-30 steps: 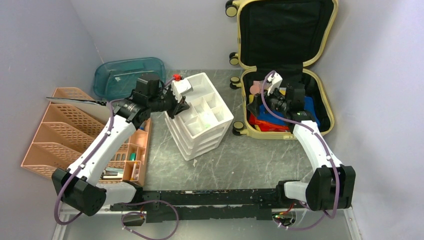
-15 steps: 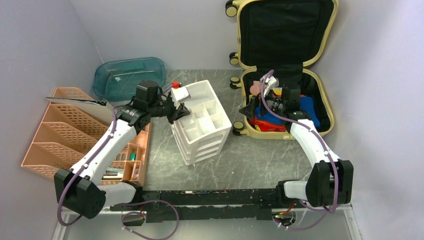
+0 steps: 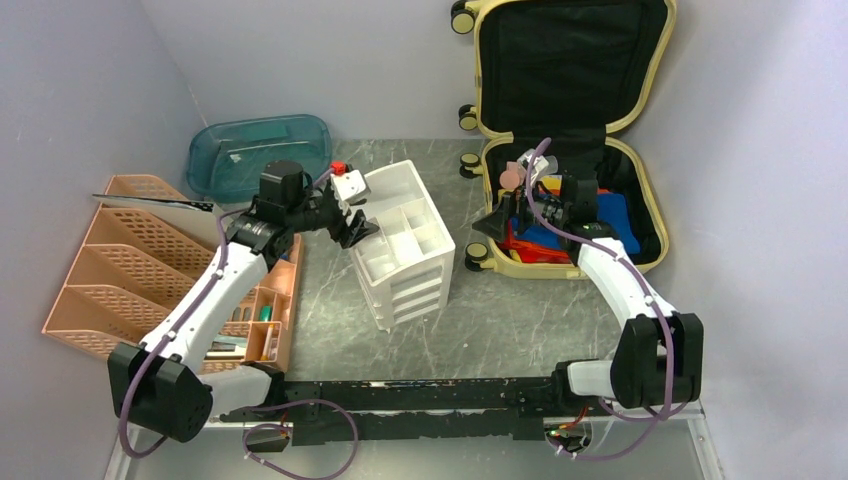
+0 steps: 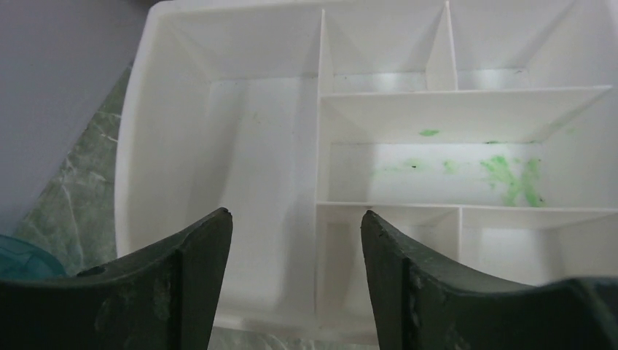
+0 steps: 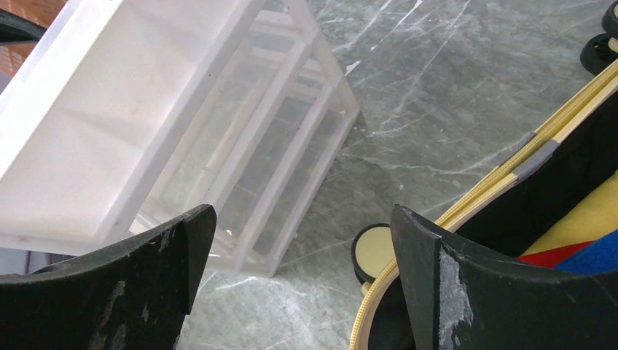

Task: Open, take out, and arrange the luggage
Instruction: Place the storage box at the center of the board, then open the drawer in the storage box.

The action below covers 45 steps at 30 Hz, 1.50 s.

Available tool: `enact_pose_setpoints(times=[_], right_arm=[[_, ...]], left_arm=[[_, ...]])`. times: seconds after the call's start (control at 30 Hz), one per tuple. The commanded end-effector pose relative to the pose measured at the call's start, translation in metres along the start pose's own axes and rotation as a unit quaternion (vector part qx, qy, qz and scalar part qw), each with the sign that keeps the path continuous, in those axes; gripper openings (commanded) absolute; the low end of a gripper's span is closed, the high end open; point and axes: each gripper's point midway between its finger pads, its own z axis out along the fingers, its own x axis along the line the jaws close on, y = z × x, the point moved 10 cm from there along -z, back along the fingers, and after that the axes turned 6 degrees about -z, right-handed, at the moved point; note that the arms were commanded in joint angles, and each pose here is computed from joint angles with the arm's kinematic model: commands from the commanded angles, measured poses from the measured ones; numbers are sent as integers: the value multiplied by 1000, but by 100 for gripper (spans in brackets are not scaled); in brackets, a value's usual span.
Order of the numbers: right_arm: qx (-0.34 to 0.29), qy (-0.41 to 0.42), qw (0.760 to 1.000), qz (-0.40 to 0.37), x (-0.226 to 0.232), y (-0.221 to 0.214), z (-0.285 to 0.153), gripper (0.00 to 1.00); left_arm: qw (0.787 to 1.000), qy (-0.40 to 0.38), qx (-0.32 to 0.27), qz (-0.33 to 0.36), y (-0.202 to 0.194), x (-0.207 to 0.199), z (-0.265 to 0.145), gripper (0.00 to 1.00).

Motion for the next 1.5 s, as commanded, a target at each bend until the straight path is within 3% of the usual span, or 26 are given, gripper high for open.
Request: enact_pose_setpoints(times=[0.0,0.17,0.4,0.5,0.6,0.77,0.93,1.47], right_arm=[[-15,30,999,-11,2,5,4,95],[-4,39,999,-25,6,11,11,94],[11,85,996,-30,1,34,25,85],[20,116,993,-11,-6,36,35,66],[25,153,988,17,-11,34,44,37],[46,189,979,59,-13,23,54,0],[51,240,967,64,-5,20,59,0],[78,346,930,96,30,-5,84,0]], left_arm=[[998,44,-41,23,28,4,-19,74],[993,105,-58,-1,40,9,-47,86],[991,129,-23,19,26,-1,-69,83],[993,113,-2,32,13,-8,-71,79],[996,82,10,34,2,-15,-69,74],[999,39,9,29,-2,-20,-64,60],[1000,15,-2,23,-1,-20,-59,51],[1000,7,15,10,-8,-15,-48,52]])
